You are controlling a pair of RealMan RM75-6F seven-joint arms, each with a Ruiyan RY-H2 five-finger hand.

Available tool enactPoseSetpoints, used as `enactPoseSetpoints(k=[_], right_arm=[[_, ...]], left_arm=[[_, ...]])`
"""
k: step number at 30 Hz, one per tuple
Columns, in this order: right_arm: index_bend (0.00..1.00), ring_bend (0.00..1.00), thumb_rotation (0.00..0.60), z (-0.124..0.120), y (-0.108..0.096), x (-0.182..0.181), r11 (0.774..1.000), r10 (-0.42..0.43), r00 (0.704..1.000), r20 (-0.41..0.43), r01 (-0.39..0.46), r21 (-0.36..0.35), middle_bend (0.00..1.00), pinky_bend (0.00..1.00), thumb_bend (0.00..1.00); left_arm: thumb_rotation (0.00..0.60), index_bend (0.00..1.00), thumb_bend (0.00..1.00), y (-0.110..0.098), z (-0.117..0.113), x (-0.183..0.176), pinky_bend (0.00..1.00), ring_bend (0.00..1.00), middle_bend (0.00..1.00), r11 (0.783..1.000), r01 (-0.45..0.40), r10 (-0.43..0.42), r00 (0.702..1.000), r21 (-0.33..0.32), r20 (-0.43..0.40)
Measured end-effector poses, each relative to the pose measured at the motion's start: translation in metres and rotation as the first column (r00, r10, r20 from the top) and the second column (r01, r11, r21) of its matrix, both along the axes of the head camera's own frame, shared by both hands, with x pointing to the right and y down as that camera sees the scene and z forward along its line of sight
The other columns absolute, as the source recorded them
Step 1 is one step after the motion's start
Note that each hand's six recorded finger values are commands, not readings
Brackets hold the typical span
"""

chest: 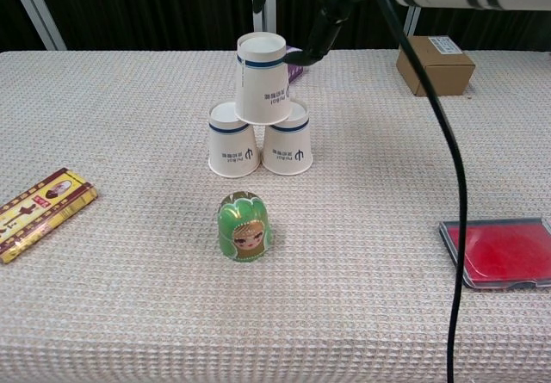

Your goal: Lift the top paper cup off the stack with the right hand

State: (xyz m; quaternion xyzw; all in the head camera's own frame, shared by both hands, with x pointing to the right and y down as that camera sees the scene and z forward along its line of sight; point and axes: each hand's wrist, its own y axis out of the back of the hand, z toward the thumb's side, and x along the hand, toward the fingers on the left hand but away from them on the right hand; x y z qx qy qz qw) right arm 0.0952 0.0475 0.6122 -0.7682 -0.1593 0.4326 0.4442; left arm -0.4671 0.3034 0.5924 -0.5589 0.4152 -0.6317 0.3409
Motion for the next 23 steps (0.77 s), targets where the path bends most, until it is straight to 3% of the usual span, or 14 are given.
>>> enactPoseSetpoints(k=[6, 10, 16, 23], right_arm=[[0.00, 0.00, 0.600, -0.025, 0.001, 0.065, 0.987, 0.106, 0.994, -0.018, -0.103, 0.121, 0.13, 0.00, 0.31], [0.01, 0.00, 0.600, -0.035, 0.016, 0.116, 0.968, 0.177, 0.984, -0.007, -0.173, 0.184, 0.15, 0.00, 0.31], [0.04, 0.00, 0.600, -0.047, 0.064, 0.197, 0.929, 0.289, 0.954, 0.074, -0.298, 0.220, 0.17, 0.00, 0.31], [0.04, 0.00, 0.600, -0.042, 0.128, 0.287, 0.869, 0.434, 0.893, 0.119, -0.450, 0.207, 0.17, 0.00, 0.31]], left_arm=[[0.600, 0.27, 0.18, -0.006, -0.003, 0.002, 0.17, 0.14, 0.19, 1.000, -0.018, 0.018, 1.000, 0.023, -0.002], [0.600, 0.27, 0.18, -0.012, -0.006, 0.007, 0.17, 0.14, 0.19, 0.998, -0.046, 0.046, 0.999, 0.040, 0.003], [0.600, 0.27, 0.18, -0.017, -0.010, 0.021, 0.17, 0.14, 0.19, 0.995, -0.089, 0.089, 0.996, 0.054, 0.002], [0.600, 0.27, 0.18, -0.012, -0.015, 0.026, 0.17, 0.14, 0.19, 0.994, -0.098, 0.098, 0.995, 0.056, 0.002]])
